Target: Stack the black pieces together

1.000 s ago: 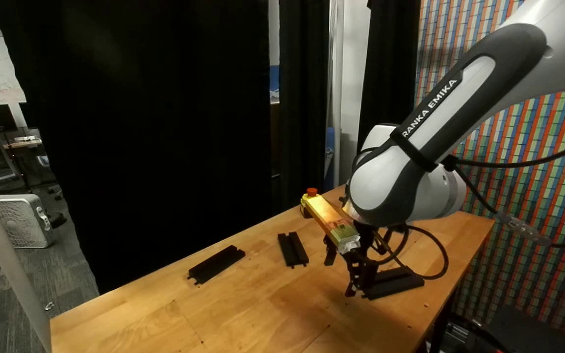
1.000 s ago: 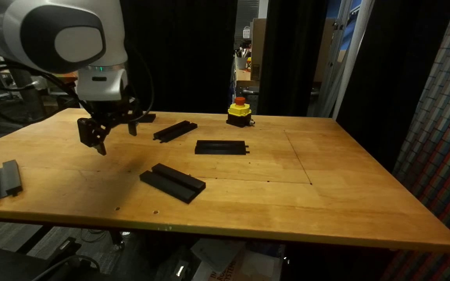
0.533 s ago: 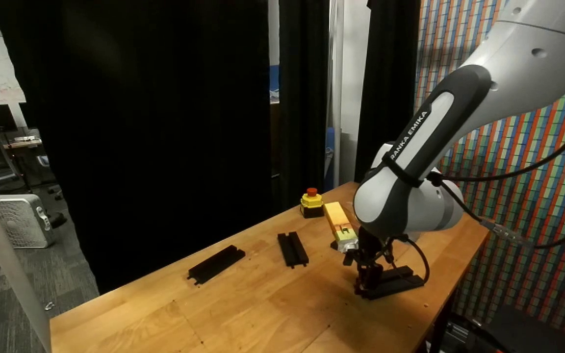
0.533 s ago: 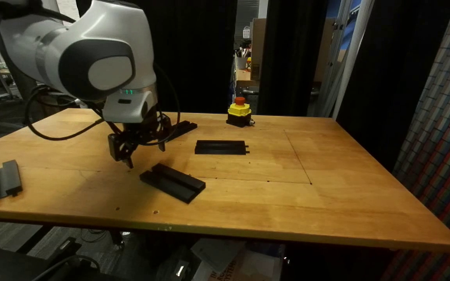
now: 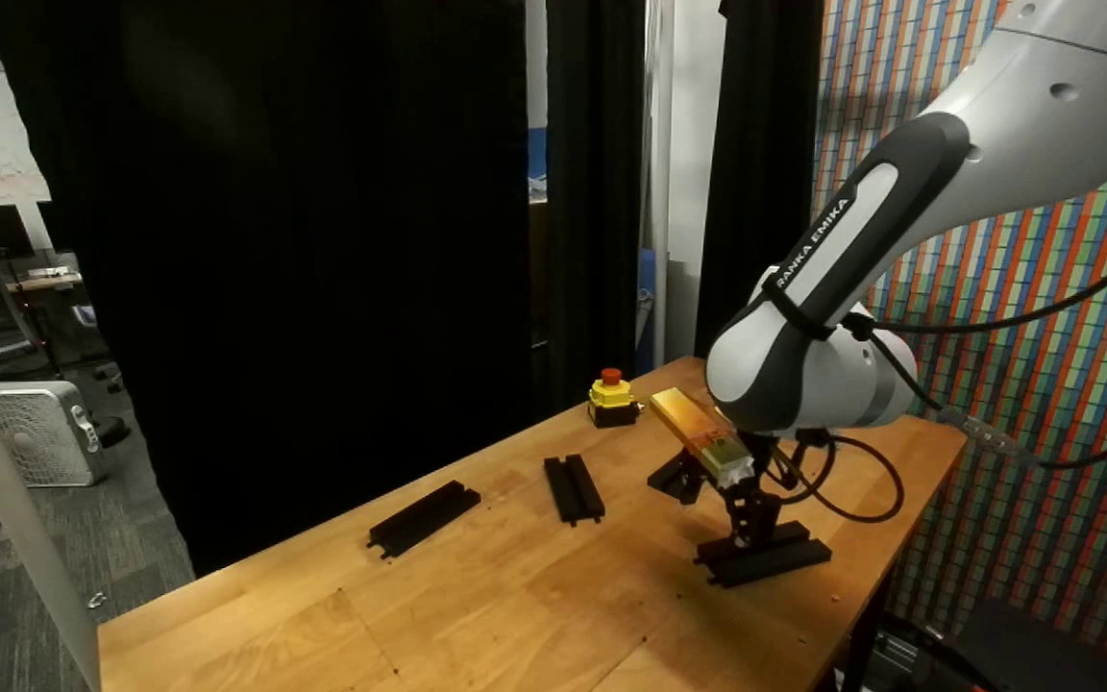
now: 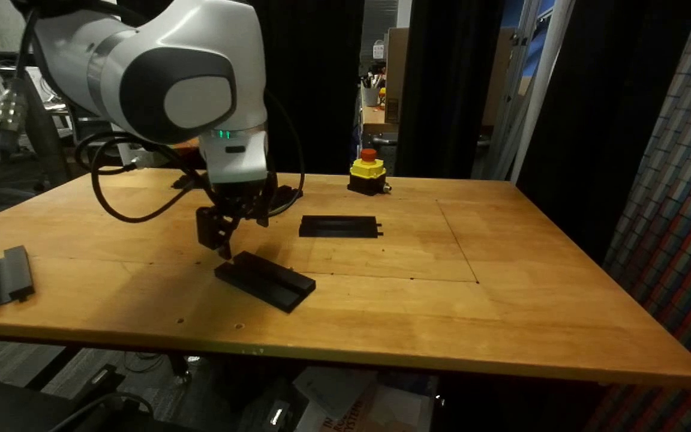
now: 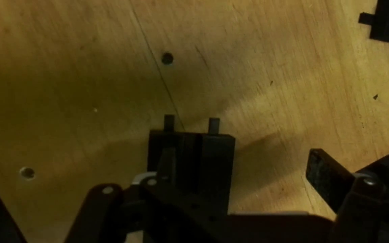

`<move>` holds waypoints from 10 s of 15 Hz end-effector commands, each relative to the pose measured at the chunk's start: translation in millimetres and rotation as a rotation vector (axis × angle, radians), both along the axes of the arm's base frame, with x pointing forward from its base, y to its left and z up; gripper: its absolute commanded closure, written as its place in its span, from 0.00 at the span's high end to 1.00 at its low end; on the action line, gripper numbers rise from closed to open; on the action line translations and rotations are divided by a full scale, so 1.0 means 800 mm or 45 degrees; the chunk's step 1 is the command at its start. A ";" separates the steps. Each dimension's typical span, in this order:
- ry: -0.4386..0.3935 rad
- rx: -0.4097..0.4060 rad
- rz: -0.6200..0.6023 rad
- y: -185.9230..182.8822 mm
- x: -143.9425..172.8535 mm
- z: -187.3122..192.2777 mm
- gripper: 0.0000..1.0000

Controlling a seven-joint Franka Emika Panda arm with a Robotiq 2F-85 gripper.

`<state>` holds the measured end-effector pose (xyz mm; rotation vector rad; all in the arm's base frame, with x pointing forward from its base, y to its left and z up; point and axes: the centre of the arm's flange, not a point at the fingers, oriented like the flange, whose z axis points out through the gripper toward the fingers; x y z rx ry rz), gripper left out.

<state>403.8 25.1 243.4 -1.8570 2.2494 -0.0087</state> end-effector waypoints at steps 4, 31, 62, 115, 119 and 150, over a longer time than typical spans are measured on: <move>-0.034 0.190 0.256 -0.048 -0.046 0.026 1.00; -0.112 0.144 0.210 -0.063 -0.047 -0.041 1.00; 0.091 0.196 0.056 -0.076 -0.038 -0.041 1.00; -0.039 -0.045 0.687 -0.070 0.183 0.030 0.48; 0.002 -0.059 0.658 -0.092 0.180 0.026 0.48; 0.131 0.029 0.656 -0.131 0.202 -0.006 0.48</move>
